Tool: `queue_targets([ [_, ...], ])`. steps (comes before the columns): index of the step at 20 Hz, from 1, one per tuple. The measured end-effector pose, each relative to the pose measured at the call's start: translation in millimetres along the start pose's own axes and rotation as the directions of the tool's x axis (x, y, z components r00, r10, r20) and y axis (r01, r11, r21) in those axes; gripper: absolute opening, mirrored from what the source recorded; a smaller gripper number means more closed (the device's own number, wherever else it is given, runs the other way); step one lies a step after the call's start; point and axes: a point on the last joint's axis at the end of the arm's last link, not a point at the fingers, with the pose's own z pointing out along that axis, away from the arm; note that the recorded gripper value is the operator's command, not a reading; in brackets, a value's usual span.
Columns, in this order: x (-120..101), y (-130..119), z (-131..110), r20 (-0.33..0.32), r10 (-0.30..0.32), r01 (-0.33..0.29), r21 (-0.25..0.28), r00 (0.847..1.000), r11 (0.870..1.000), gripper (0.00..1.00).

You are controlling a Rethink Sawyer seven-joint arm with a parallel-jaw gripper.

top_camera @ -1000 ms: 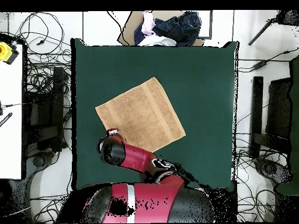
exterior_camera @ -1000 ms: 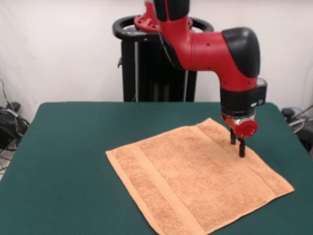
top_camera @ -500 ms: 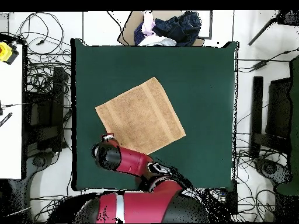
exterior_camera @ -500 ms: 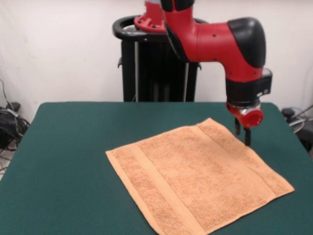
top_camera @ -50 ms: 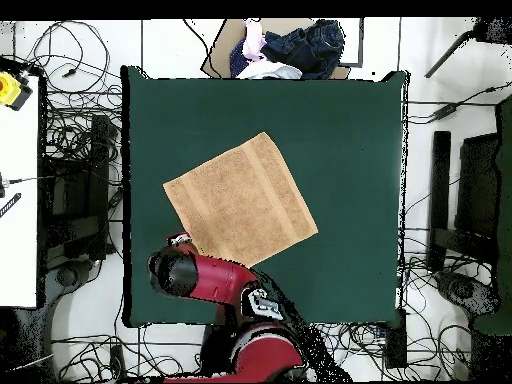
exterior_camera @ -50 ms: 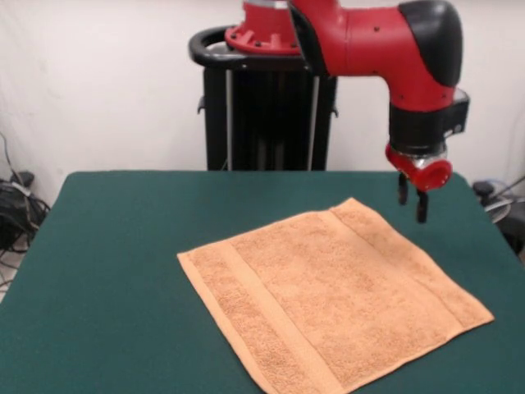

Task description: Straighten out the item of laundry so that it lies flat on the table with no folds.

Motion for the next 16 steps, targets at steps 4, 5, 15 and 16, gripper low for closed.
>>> queue_targets([
  [4,-9,4,-16,0.054,-0.011,0.011,-0.007,0.998,1.0,1.0],
  [5,-12,7,-21,0.073,-0.014,0.015,-0.013,0.997,1.0,1.0],
  [15,-44,35,-66,0.245,-0.024,0.048,-0.09,0.969,0.995,1.0],
  [16,-46,36,-69,0.249,-0.022,0.047,-0.094,0.968,0.995,1.0],
])
